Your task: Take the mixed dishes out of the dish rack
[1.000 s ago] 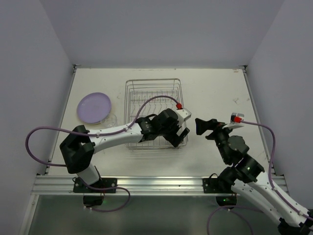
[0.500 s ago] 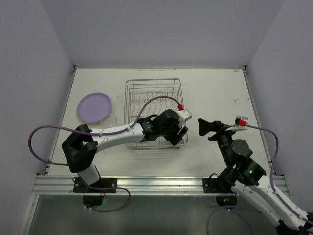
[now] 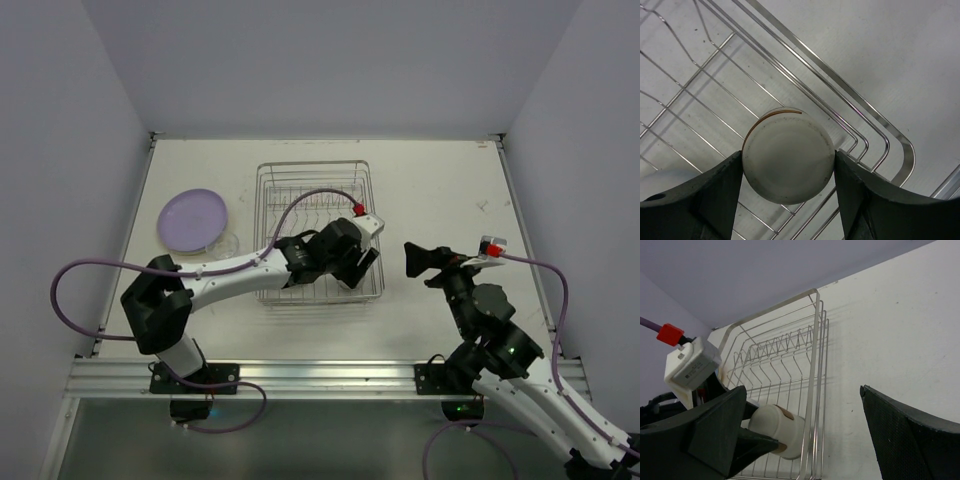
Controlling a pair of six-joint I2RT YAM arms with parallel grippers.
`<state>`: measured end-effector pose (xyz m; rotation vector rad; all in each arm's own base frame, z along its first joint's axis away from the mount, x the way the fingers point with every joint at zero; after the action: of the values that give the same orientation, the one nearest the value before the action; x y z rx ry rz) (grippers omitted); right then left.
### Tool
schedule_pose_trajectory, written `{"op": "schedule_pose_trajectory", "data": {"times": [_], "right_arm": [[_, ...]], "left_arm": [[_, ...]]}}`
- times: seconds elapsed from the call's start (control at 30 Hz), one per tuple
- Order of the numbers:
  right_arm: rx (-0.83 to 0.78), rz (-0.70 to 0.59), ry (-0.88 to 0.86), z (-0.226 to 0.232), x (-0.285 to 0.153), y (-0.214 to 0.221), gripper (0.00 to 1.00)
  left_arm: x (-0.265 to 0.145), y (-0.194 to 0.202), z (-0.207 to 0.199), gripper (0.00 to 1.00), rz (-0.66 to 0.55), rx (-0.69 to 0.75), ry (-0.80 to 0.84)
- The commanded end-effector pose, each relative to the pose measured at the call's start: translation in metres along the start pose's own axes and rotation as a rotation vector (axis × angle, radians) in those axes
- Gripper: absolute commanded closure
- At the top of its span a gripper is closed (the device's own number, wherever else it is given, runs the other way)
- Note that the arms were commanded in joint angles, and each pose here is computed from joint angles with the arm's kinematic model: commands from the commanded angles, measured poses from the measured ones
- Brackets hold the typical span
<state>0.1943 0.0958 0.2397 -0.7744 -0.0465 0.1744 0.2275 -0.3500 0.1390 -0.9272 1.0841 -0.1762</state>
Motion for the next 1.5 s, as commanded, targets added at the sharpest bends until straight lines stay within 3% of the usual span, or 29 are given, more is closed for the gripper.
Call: {"op": "schedule_pose_trajectory", "data": {"times": [0.0,0.3,0.57,0.87,1.03,1.47], "right_arm": [[0.017,-0.031,-0.006,0.005,0.003,-0.007,0.01],[0.020,0.003,-0.057,0.016,0.003,-0.004,0.01],[0.066,0.168,-0.311,0.066,-0.010,0.007,0.01],[0.188,0.262,-0.592,0.113,-0.044,-0.002,0.01],[0.244,0.323,-0.751,0.135,-0.065,-0.005,0.01],[0.327,0.426,-0.845,0.150,-0.068,0.009,0.09]], "left_arm": [[-0.030,-0.034,0.035,0.58,-0.130,-0.112,-0.098],[-0.075,-0.047,0.067,0.59,-0.300,-0.250,-0.053],[-0.132,-0.078,0.061,0.59,-0.496,-0.282,0.045],[-0.178,-0.096,0.052,0.59,-0.629,-0.298,0.152],[-0.195,-0.105,0.044,0.59,-0.694,-0.301,0.231],[-0.218,-0.118,0.027,0.59,-0.830,-0.268,0.375]]}}
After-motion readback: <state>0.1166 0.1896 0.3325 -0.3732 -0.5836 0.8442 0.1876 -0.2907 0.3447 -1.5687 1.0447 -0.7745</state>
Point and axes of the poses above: each gripper's point midway between its finger pads, its own x axis out along the fingers, its own z axis along the line the jaws close on, y = z × x, the point moved 3 cm from there along -x, back along the fingers, and after that the axes turned 15 degrees about x, right-handed, at the moved point
